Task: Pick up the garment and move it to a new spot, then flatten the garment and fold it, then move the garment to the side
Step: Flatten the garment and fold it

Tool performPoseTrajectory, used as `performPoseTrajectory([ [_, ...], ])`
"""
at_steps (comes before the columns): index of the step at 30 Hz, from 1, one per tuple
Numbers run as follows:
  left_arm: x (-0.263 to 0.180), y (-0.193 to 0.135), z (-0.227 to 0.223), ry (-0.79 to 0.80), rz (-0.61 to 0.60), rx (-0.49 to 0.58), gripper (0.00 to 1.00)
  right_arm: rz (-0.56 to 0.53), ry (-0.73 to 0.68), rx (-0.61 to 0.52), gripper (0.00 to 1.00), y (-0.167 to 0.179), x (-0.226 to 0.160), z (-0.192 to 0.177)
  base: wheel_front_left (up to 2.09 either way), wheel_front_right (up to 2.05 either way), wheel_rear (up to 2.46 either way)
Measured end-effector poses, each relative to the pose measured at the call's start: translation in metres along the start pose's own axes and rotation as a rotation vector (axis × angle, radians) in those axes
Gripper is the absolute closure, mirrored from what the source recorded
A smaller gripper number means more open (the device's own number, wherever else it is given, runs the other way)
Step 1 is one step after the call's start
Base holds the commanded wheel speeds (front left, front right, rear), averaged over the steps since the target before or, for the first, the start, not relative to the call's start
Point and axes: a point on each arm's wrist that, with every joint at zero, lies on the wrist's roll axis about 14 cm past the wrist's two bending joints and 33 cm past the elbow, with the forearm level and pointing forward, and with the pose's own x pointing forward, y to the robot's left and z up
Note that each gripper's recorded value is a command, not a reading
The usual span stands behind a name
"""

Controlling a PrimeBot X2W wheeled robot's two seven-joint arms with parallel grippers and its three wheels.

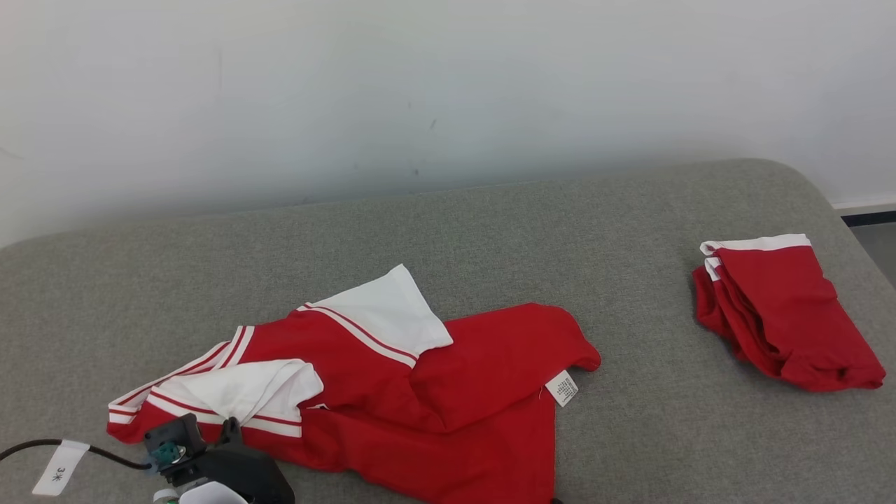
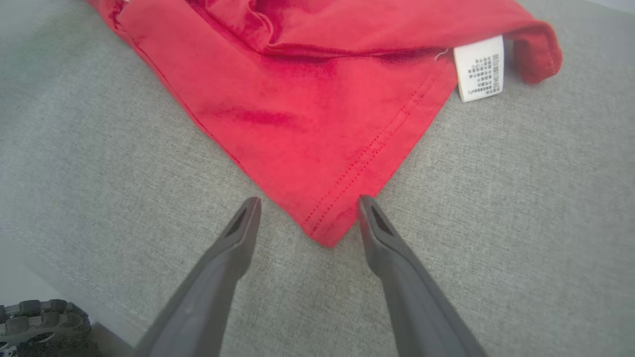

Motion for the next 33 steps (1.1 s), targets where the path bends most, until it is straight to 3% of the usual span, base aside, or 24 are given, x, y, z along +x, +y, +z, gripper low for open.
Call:
performPoseTrajectory([
  [9, 0.0, 0.001, 0.0, -0.006, 0.002, -0.005, 1.0, -0.016, 0.014, -0.018, 0.0, -0.003, -0.003, -0.002, 0.0, 0.0, 0.0],
  [10, -0.001, 0.001, 0.0, -0.007, 0.001, -0.006, 1.0, -0.016, 0.013, -0.017, 0.05, -0.003, -0.004, -0.002, 0.0, 0.0, 0.0],
  [11, -0.001, 0.0, 0.001, -0.01, 0.001, -0.006, 1.0, -0.018, 0.017, -0.014, 0.17, -0.003, -0.004, -0.003, 0.0, 0.0, 0.0],
  [12, -0.001, 0.0, 0.001, -0.011, 0.001, -0.006, 1.0, -0.018, 0.022, -0.011, 0.42, -0.002, -0.004, -0.004, 0.0, 0.0, 0.0],
  [13, -0.001, 0.0, 0.002, -0.013, 0.0, -0.005, 1.0, -0.018, 0.024, -0.01, 0.49, -0.002, -0.005, -0.005, 0.0, 0.0, 0.0],
  [14, -0.001, 0.0, 0.002, -0.014, 0.0, -0.005, 1.0, -0.021, 0.03, -0.009, 0.5, -0.002, -0.005, -0.006, 0.0, 0.0, 0.0],
  [16, -0.001, 0.001, 0.002, -0.013, 0.001, -0.006, 1.0, -0.028, 0.036, -0.012, 0.39, -0.004, -0.005, -0.006, 0.0, 0.0, 0.0],
  [17, -0.001, 0.001, 0.002, -0.012, 0.002, -0.005, 1.0, -0.03, 0.037, -0.013, 0.25, -0.005, -0.005, -0.006, 0.0, 0.0, 0.0],
  [19, -0.001, 0.001, 0.002, -0.012, 0.003, -0.006, 1.0, -0.029, 0.043, -0.016, 0.07, -0.004, -0.005, -0.007, 0.0, 0.0, 0.0],
  [21, 0.0, 0.001, 0.003, -0.014, 0.001, -0.008, 1.0, -0.028, 0.044, -0.017, 0.0, -0.003, -0.005, -0.006, 0.0, 0.0, 0.0],
  [28, 0.002, 0.002, 0.003, -0.015, 0.001, -0.014, 1.0, -0.028, 0.085, -0.018, 0.03, -0.003, -0.005, -0.017, 0.0, 0.0, 0.0],
  [30, 0.002, 0.002, 0.003, -0.016, 0.002, -0.014, 1.0, -0.028, 0.087, -0.013, 0.16, -0.003, -0.005, -0.018, 0.0, 0.0, 0.0],
  [33, 0.004, 0.003, 0.003, -0.014, 0.002, -0.012, 1.0, -0.029, 0.081, 0.0, 0.24, -0.004, -0.003, -0.018, 0.0, 0.0, 0.0],
])
